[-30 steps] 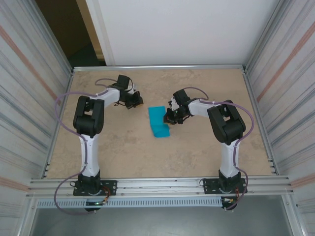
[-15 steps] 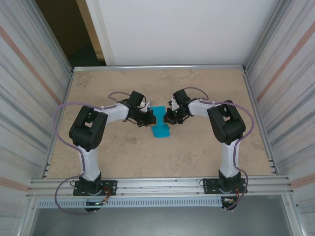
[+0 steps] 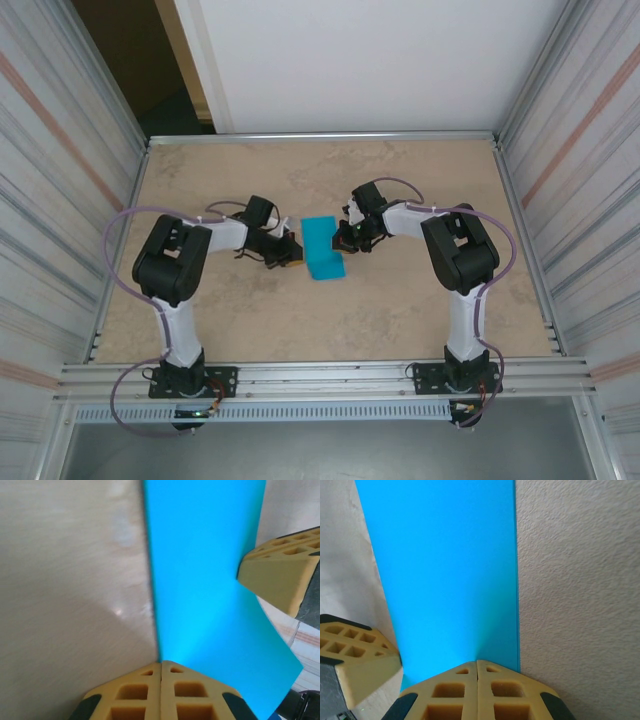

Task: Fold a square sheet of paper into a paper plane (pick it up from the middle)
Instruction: First fold the square sheet of paper in half at the center of the table.

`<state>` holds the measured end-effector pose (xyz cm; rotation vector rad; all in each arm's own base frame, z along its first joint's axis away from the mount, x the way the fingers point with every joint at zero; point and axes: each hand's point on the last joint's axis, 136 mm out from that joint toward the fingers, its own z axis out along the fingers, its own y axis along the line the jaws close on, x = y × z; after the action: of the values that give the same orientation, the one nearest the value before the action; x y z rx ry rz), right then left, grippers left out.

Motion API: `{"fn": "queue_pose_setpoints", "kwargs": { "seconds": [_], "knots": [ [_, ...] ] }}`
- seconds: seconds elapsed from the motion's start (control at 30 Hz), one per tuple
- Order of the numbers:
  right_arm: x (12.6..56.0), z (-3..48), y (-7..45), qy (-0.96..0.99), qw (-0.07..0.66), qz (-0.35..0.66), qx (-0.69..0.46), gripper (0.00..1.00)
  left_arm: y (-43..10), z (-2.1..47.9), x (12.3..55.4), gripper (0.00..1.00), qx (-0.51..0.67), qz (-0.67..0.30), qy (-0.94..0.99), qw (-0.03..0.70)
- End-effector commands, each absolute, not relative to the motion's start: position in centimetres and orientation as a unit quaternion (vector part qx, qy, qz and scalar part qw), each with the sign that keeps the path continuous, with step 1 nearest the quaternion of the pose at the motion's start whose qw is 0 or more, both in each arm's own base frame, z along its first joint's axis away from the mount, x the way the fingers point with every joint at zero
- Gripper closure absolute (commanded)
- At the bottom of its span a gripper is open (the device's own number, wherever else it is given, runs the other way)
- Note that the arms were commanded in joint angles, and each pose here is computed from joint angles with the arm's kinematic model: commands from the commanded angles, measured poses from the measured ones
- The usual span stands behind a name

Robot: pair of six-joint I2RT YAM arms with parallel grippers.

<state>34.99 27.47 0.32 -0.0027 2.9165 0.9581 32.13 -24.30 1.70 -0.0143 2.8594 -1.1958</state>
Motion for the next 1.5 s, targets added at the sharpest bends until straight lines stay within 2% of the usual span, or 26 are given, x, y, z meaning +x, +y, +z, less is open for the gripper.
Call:
{"fn": "queue_pose_setpoints", "kwargs": {
  "seconds": [0.0, 0.2, 0.43, 0.53, 0.73, 0.93, 1.07, 1.17, 1.3, 1.47],
  "knots": [
    [26.4, -9.5, 18.3, 0.988, -0.107, 0.085, 0.069, 1.00, -21.5, 2.0, 31.5, 1.00, -0.023, -0.349, 0.936, 0.029],
    [26.4, -9.5, 18.5, 0.988, -0.106, 0.084, 0.067, 1.00, -25.4, 6.1, 32.3, 1.00, 0.009, -0.398, 0.916, 0.058],
    [26.1, -9.7, 18.5, 0.988, -0.108, 0.084, 0.069, 1.00, -29.6, 4.1, 31.3, 1.00, 0.036, -0.401, 0.915, 0.018],
    [25.9, -9.7, 18.3, 0.988, -0.107, 0.082, 0.068, 1.00, -29.5, 2.9, 29.9, 1.00, 0.037, -0.390, 0.920, -0.007],
    [25.8, -10.1, 18.1, 0.988, -0.108, 0.082, 0.073, 1.00, -25.7, 0.3, 26.5, 1.00, 0.014, -0.344, 0.938, -0.045],
    [25.9, -10.0, 18.3, 0.988, -0.107, 0.086, 0.076, 1.00, -23.1, 1.2, 25.6, 1.00, 0.008, -0.321, 0.946, -0.035],
    [26.0, -9.9, 18.6, 0.987, -0.104, 0.092, 0.080, 1.00, -25.1, 5.2, 27.3, 1.00, 0.032, -0.358, 0.933, 0.024],
    [26.1, -9.9, 18.8, 0.987, -0.103, 0.094, 0.081, 1.00, -27.3, 6.4, 28.4, 1.00, 0.046, -0.368, 0.927, 0.055],
    [26.1, -9.9, 18.9, 0.987, -0.103, 0.095, 0.082, 1.00, -29.3, 4.7, 28.9, 1.00, 0.054, -0.342, 0.937, 0.050],
    [26.2, -9.8, 18.9, 0.987, -0.099, 0.095, 0.083, 1.00, -29.2, 2.3, 28.0, 1.00, 0.056, -0.312, 0.948, 0.026]
  ]
}}
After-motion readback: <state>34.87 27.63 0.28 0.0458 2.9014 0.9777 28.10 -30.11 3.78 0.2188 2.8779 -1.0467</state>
